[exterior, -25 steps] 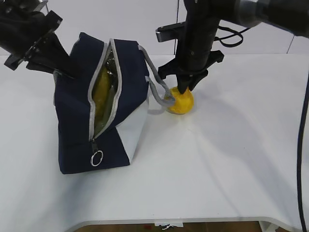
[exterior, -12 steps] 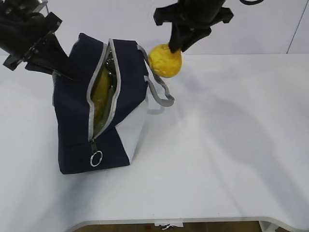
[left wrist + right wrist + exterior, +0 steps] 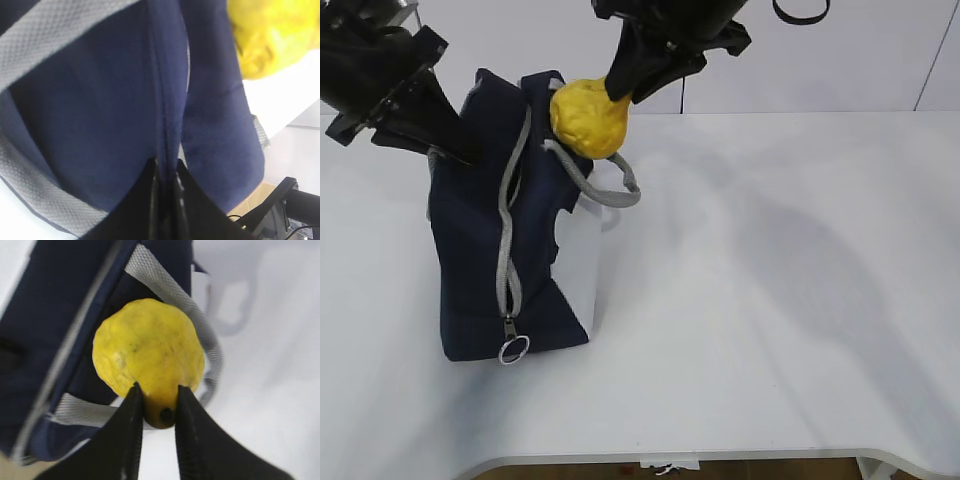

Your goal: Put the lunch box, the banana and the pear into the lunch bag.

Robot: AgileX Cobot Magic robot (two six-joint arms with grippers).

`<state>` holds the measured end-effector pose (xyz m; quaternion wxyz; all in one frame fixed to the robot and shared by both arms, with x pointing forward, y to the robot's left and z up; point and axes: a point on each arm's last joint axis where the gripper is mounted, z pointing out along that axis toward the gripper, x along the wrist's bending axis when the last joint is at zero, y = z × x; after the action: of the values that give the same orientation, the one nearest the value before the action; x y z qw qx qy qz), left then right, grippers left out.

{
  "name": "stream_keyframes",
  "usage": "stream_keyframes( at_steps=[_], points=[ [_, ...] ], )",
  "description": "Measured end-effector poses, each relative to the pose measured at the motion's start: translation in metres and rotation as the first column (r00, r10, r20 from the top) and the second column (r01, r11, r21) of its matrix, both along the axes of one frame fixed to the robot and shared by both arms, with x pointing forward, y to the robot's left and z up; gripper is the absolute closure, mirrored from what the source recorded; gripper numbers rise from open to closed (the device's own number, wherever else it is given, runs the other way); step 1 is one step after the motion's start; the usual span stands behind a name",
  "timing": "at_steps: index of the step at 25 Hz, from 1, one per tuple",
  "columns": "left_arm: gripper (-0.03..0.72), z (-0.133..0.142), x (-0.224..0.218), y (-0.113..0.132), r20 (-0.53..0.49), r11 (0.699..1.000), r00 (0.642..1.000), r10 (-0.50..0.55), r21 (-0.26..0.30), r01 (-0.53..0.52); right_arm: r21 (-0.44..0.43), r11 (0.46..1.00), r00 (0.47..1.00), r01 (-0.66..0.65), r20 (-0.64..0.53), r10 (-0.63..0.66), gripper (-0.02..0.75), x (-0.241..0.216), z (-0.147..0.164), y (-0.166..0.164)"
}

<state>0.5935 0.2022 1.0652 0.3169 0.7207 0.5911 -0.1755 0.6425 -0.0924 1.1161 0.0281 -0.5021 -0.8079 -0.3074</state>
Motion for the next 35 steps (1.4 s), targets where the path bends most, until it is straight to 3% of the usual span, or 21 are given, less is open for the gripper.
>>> stream_keyframes(
  at_steps=[5,8,11,17,22,30,32,35],
  points=[
    [0.688,0.000,0.000,0.000,0.000,1.000,1.000,0.000,0.000,0.000,-0.182,0.981,0.993,0.063,0.106,-0.044,0.596,0.008,0.003,-0.017],
    [0.688,0.000,0.000,0.000,0.000,1.000,1.000,0.000,0.000,0.000,-0.217,0.970,0.985,0.106,0.159,-0.072,0.597,0.010,0.013,-0.022],
    [0.688,0.000,0.000,0.000,0.001,1.000,1.000,0.000,0.000,0.000,-0.157,0.982,0.981,0.106,0.179,-0.077,0.597,0.008,0.027,-0.019],
    [0.688,0.000,0.000,0.000,0.001,1.000,1.000,0.000,0.000,0.000,0.122,0.992,0.995,0.000,0.094,-0.011,0.598,-0.007,0.048,0.003],
    [0.688,0.000,0.000,0.000,0.001,1.000,1.000,0.000,0.000,0.000,0.209,0.977,0.998,-0.040,0.050,0.030,0.598,-0.008,0.045,0.012],
    [0.688,0.000,0.000,0.000,0.001,1.000,1.000,0.000,0.000,0.000,0.209,0.978,0.998,-0.029,-0.051,0.041,0.598,0.009,0.006,0.022],
    [0.688,0.000,0.000,0.000,0.001,1.000,1.000,0.000,0.000,0.000,0.178,0.984,0.998,-0.023,-0.058,0.034,0.598,0.012,-0.002,0.021],
    [0.688,0.000,0.000,0.000,0.001,1.000,1.000,0.000,0.000,0.000,0.064,0.998,0.999,0.001,-0.037,0.002,0.598,0.017,-0.014,0.014]
  ],
)
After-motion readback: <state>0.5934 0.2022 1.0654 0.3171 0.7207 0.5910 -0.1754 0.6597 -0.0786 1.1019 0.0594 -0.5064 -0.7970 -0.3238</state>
